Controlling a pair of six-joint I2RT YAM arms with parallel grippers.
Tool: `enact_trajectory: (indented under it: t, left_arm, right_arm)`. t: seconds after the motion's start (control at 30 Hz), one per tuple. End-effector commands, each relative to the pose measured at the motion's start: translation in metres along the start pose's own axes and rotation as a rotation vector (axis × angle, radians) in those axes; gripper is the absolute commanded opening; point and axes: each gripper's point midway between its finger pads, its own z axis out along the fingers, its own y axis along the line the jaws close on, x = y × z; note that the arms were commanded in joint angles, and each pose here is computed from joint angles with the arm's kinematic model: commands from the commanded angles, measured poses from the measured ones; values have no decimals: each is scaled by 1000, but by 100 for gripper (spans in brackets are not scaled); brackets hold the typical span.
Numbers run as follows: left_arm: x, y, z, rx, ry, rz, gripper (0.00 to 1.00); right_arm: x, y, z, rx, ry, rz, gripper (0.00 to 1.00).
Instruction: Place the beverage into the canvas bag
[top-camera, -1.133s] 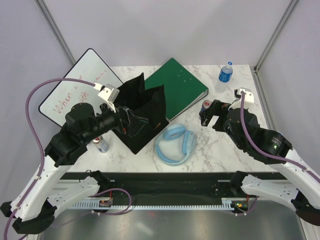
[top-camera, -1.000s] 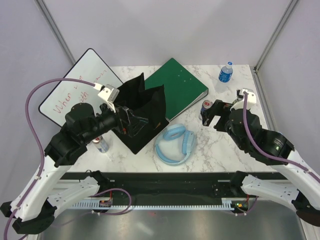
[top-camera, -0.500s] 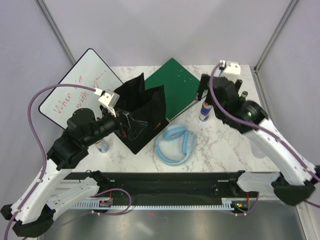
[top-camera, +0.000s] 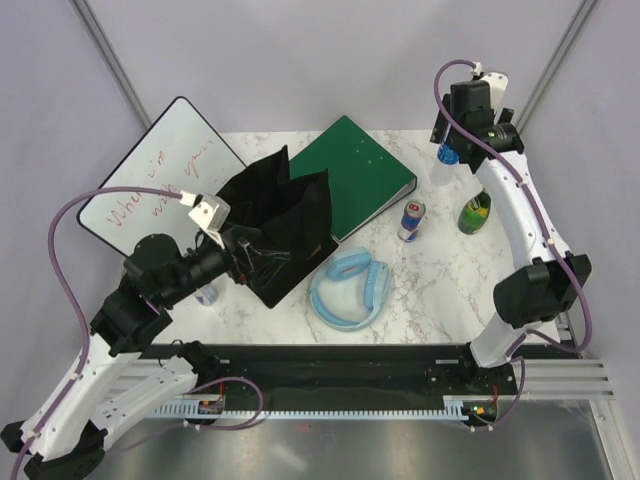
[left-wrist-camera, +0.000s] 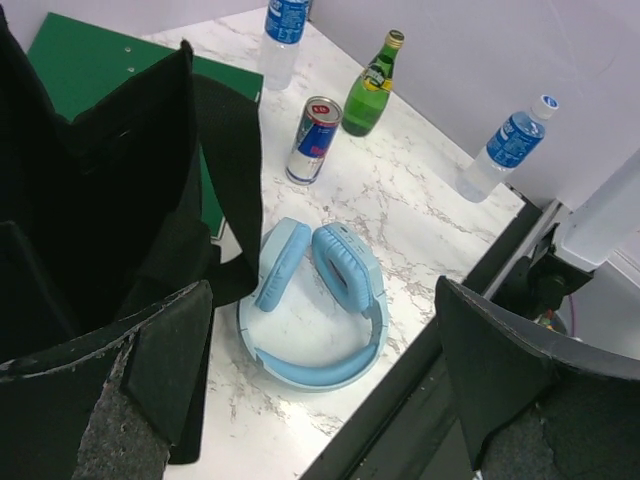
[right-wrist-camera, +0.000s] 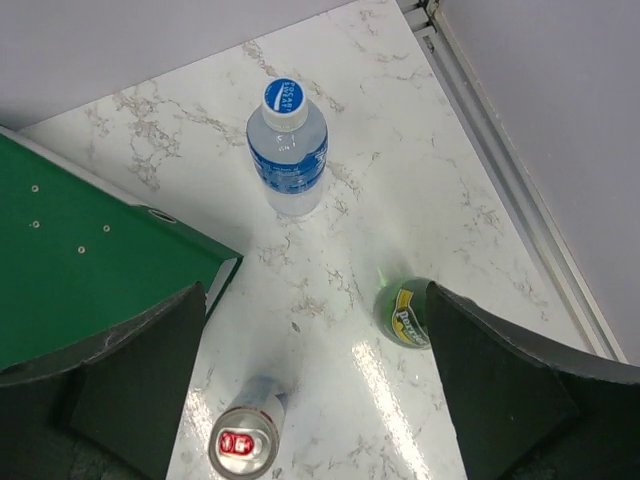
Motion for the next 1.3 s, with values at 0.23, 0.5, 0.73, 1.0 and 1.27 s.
enact_trajectory:
  t: [0.23,0.5,0.73,1.0,1.27]
  left_arm:
    - [-2,12,-25,-19,-242,137,100]
    - [-7,11,-28,-20,-267,145,100]
    - [0,15,-23,-23,-272,151,100]
    - [-8,24,-36,-81,-349,159,100]
    - [-8,24,-37,-78,-352,166,100]
  right_arm:
    - [2,4,93,-71,50,-4,96]
    - [-14,5,137,-49,8,-7,90]
    - [-18,8,156,-54,-9,-27,85]
    - [-12,7,167,-73,1,-45,70]
    - [-7,15,172,-135,15,-74,64]
